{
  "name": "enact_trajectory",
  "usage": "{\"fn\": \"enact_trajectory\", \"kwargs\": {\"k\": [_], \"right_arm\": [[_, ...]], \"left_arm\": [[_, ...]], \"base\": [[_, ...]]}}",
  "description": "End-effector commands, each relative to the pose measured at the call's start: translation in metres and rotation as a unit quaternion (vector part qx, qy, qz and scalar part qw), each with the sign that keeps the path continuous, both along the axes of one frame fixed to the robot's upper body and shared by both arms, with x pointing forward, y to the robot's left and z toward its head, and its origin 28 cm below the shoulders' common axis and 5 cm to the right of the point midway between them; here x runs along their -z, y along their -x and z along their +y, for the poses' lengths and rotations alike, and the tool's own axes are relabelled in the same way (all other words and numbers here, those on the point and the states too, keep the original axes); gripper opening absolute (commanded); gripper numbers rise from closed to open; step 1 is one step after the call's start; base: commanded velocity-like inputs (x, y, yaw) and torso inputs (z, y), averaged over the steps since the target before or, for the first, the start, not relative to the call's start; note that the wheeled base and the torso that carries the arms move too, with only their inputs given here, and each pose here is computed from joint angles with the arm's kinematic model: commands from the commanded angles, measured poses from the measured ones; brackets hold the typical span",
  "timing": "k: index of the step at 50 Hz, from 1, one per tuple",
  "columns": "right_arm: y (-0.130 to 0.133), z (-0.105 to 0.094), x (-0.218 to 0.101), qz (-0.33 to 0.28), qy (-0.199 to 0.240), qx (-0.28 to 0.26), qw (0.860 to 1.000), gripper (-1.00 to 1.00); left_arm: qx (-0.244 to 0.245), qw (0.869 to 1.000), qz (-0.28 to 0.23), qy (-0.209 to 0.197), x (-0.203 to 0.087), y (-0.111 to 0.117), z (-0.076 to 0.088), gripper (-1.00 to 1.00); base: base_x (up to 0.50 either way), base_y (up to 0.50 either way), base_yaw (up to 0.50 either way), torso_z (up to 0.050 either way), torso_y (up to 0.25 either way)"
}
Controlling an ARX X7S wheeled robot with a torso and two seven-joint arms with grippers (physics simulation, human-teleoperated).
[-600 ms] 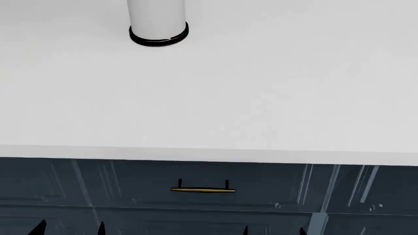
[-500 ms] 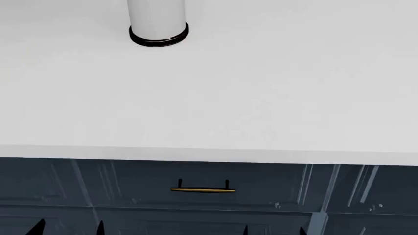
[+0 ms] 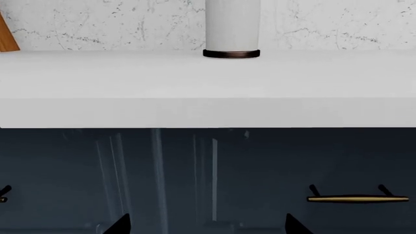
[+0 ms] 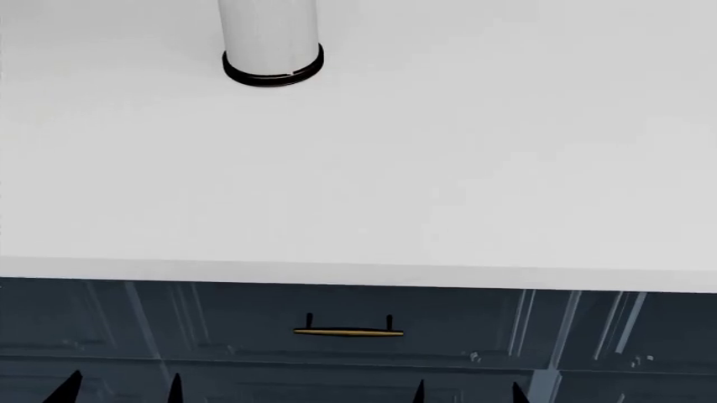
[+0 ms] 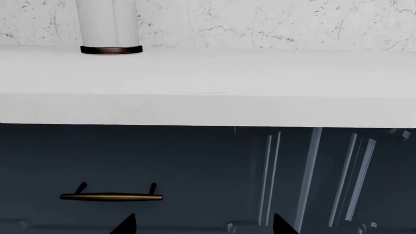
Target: Navigate to the stove.
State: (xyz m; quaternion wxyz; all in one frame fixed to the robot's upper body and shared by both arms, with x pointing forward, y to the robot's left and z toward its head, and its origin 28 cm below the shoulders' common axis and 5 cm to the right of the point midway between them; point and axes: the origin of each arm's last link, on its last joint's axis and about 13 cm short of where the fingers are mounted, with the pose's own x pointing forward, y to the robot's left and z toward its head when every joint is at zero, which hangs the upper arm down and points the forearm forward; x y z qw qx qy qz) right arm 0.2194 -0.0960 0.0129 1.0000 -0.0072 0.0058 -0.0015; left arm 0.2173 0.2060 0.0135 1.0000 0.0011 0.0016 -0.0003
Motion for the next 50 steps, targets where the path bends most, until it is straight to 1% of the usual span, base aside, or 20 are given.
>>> {"fn": "enact_trajectory", "kwargs": {"k": [1,19,28,33,50], "right_arm": [[-0.0018,-0.0005,0.0004,0.001,0.004,0.001,1.000,1.00],[-0.0008,-0.0001,-0.0011,-0.002,0.005,-0.002,1.000,1.00],[-0.0016,0.0004,-0.0006,-0.003,0.010,-0.003,1.000,1.00],[-0.0021,0.0005,-0.0008,-0.004,0.011,-0.002,1.000,1.00],[-0.0003,-0.0002,-0.0020,-0.003,0.014,0.004,1.000,1.00]], "left_arm": [[0.005,1.000,-0.003,-0.004,-0.0007,-0.0010,-0.0013,1.00],[0.000,1.000,0.002,-0.002,-0.0009,-0.0020,-0.0010,1.00],[0.005,1.000,-0.003,0.001,-0.0006,-0.0018,-0.0004,1.00],[0.004,1.000,-0.004,0.001,-0.0004,-0.0029,-0.0002,1.00],[0.003,1.000,-0.002,-0.002,0.0001,-0.0028,-0.0007,1.00]], "base": [[0.00,0.00,0.00,0.050,-0.004],[0.00,0.00,0.00,0.050,-0.003],[0.00,0.00,0.00,0.049,-0.003],[0.00,-0.15,0.00,0.000,0.000],[0.00,-0.49,0.00,0.000,0.000]]}}
